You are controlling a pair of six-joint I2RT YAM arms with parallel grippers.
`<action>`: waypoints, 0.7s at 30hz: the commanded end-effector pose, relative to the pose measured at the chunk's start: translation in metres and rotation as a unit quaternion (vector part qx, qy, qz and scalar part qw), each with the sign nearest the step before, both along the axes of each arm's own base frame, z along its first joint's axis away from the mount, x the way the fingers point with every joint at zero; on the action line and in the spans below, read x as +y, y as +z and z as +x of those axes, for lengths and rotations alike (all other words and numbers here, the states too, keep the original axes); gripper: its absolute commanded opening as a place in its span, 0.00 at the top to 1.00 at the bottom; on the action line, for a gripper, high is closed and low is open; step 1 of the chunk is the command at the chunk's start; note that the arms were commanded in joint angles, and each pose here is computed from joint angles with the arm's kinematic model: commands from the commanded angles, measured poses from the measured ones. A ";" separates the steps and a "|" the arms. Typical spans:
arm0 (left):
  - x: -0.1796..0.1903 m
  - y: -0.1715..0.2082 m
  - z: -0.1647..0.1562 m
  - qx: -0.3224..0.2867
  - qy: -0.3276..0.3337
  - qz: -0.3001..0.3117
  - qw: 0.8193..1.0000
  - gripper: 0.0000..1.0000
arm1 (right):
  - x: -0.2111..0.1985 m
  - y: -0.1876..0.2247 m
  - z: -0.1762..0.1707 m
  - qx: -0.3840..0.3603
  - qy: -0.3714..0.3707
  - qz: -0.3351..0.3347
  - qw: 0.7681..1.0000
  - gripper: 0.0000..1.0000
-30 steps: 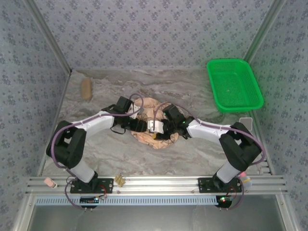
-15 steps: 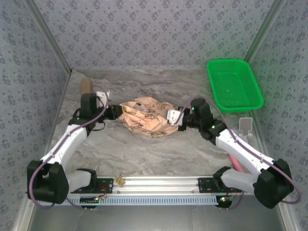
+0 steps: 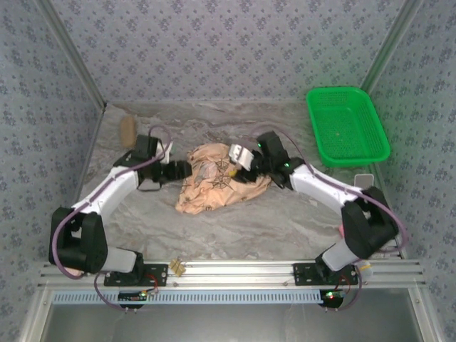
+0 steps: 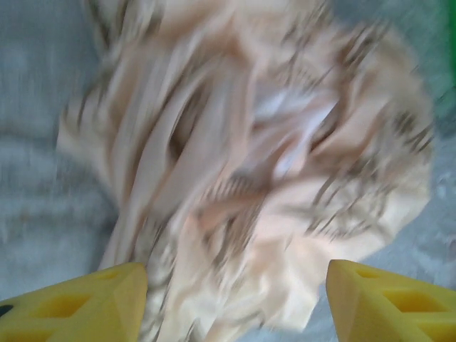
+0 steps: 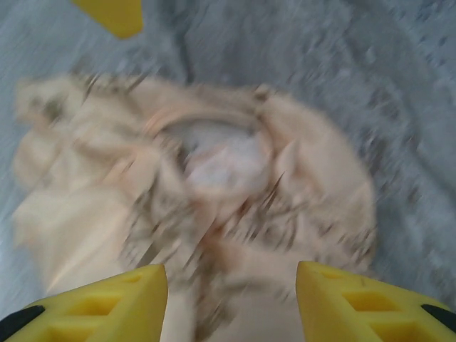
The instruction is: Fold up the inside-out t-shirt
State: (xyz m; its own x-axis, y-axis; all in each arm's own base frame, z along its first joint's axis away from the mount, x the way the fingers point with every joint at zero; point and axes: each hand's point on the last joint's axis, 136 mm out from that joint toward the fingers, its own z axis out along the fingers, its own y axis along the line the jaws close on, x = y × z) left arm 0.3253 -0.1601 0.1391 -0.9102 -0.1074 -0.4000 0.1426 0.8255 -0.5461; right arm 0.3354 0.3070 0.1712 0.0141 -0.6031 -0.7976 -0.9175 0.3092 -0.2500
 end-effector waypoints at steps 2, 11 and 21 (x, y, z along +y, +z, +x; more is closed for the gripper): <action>0.000 -0.034 0.024 0.014 -0.027 0.084 0.996 0.32 | 0.028 -0.025 0.016 0.039 -0.023 -0.023 0.999 0.47; -0.025 -0.089 0.030 0.050 -0.111 0.134 0.983 0.43 | 0.043 -0.071 -0.012 0.145 0.014 -0.051 0.988 0.57; -0.057 0.053 0.081 -0.133 -0.107 0.049 0.984 0.94 | -0.005 0.005 0.041 0.021 -0.042 -0.024 0.999 1.00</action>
